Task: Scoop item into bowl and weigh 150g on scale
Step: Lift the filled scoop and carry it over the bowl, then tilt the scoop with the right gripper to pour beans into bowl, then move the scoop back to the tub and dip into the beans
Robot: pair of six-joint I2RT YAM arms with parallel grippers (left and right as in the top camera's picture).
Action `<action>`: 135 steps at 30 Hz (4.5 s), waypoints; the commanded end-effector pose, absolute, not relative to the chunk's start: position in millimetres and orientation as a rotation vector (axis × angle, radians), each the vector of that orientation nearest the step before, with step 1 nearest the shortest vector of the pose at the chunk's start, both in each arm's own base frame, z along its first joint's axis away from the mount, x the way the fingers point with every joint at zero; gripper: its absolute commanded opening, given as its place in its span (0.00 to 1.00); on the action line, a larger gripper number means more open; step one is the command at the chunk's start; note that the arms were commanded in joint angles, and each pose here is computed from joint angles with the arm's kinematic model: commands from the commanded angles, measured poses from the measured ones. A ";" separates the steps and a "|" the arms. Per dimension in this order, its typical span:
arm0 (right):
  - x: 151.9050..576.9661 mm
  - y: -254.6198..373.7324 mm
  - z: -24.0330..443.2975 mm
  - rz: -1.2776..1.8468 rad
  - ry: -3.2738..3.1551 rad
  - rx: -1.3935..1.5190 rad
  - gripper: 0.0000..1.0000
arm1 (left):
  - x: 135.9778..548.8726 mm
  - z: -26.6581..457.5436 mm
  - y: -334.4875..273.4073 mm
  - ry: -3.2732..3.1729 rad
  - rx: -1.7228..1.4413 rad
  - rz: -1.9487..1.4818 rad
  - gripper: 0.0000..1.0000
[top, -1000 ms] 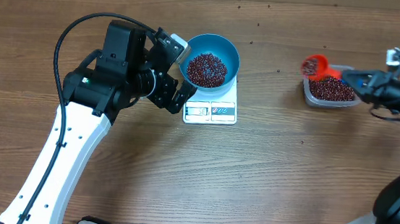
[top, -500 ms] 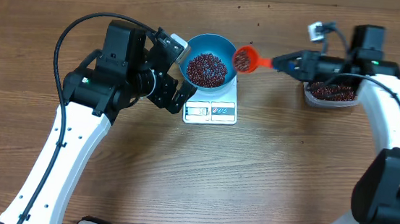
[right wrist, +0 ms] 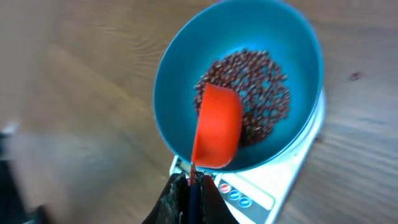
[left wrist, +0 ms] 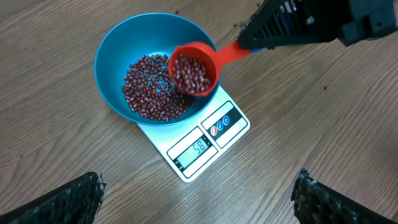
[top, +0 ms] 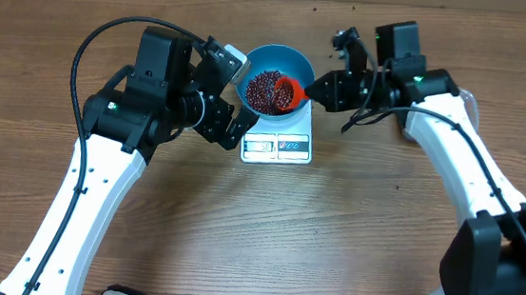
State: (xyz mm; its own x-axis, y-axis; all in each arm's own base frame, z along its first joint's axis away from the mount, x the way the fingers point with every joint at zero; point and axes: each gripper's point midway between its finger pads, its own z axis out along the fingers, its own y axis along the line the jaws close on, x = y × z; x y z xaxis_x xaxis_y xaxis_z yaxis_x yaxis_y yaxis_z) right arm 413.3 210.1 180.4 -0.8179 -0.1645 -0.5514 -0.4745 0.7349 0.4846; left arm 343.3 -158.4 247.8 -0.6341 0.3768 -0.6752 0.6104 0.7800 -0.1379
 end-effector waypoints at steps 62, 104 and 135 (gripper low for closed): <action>386.6 -9.6 305.0 -0.149 2.295 0.041 0.04 | 346.7 259.6 -157.5 2.298 0.708 -0.464 0.99; 410.2 -18.9 108.0 -0.237 2.864 0.047 0.04 | 346.7 259.6 -157.5 2.298 0.708 -0.464 1.00; 421.0 -49.2 129.4 0.628 2.672 0.331 0.04 | 346.7 259.6 -157.5 2.298 0.708 -0.464 0.99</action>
State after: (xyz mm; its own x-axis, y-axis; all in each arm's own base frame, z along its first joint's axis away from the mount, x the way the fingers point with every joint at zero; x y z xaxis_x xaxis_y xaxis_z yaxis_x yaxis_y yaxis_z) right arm 416.7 -47.0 120.4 -0.9151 0.2808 -0.2895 0.1496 0.9029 0.4030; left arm 343.5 -158.4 247.7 -0.6341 0.3768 -0.6752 0.6104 0.7800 -0.1379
